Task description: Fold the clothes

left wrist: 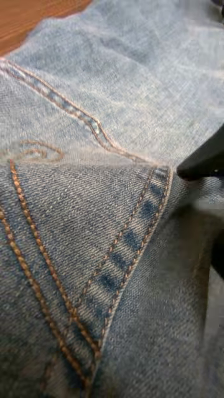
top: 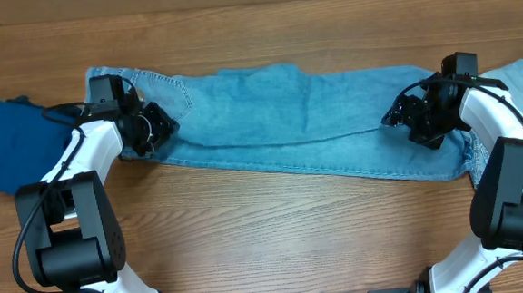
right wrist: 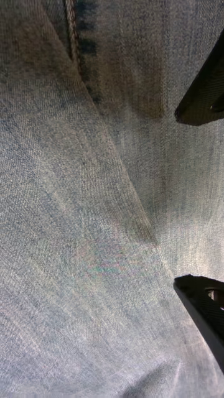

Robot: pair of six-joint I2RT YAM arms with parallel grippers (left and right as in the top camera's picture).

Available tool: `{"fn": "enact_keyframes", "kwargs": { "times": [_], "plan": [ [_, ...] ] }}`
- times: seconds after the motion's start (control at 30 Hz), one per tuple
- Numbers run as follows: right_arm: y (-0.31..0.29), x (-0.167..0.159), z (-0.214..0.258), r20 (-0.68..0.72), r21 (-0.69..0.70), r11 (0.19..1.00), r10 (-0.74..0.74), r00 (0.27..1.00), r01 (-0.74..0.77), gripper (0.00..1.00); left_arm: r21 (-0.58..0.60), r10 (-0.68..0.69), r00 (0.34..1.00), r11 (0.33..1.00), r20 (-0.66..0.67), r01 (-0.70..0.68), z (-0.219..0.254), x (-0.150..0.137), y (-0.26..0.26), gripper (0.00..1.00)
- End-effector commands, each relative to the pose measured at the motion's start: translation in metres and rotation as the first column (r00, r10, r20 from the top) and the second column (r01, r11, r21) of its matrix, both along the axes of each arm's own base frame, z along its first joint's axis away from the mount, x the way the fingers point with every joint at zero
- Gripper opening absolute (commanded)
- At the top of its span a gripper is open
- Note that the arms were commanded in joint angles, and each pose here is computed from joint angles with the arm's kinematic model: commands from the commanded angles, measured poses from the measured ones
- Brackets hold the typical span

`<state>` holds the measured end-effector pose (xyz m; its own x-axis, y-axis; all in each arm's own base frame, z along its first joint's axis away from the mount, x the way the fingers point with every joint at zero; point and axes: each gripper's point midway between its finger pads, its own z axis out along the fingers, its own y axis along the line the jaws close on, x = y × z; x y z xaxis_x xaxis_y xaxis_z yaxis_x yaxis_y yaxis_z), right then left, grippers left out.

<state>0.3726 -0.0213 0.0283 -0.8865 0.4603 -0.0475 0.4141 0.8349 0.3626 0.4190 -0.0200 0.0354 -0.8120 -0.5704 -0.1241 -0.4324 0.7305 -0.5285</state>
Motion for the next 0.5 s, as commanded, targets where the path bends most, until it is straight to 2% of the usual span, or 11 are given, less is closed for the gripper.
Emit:
{"fn": "enact_keyframes", "kwargs": {
  "times": [0.0, 0.1, 0.2, 0.27, 0.33, 0.47],
  "plan": [
    [-0.007, 0.002, 0.009, 0.028, -0.045, 0.999, -0.003, 1.000, 0.004, 0.81, -0.049, -0.022, 0.997, 0.998, 0.079, 0.026, 0.020, 0.010, -0.009, 0.04],
    [-0.010, 0.001, 0.008, 0.024, -0.061, 0.998, -0.005, 1.000, 0.007, 0.81, -0.053, -0.066, 0.975, 0.995, 0.214, 0.079, 0.062, 0.037, -0.013, 0.04],
    [-0.009, 0.000, 0.008, 0.021, -0.061, 0.998, -0.006, 1.000, 0.007, 0.81, 0.048, -0.131, 0.910, 0.991, 0.394, 0.122, 0.125, 0.074, -0.008, 0.04],
    [-0.008, -0.006, 0.007, -0.004, -0.056, 0.998, -0.006, 1.000, 0.006, 0.81, 0.156, -0.174, 0.844, 0.982, 0.508, 0.108, 0.160, 0.098, 0.000, 0.04],
    [-0.006, -0.012, 0.006, -0.032, -0.049, 0.999, -0.005, 0.999, 0.003, 0.81, 0.216, -0.186, 0.789, 0.974, 0.586, 0.069, 0.177, 0.115, 0.004, 0.04],
    [0.003, -0.029, -0.014, -0.071, -0.041, 0.999, 0.007, 0.997, -0.010, 0.80, 0.279, -0.241, 0.764, 0.957, 0.599, 0.083, 0.159, 0.132, -0.005, 0.04]
  ]
}}
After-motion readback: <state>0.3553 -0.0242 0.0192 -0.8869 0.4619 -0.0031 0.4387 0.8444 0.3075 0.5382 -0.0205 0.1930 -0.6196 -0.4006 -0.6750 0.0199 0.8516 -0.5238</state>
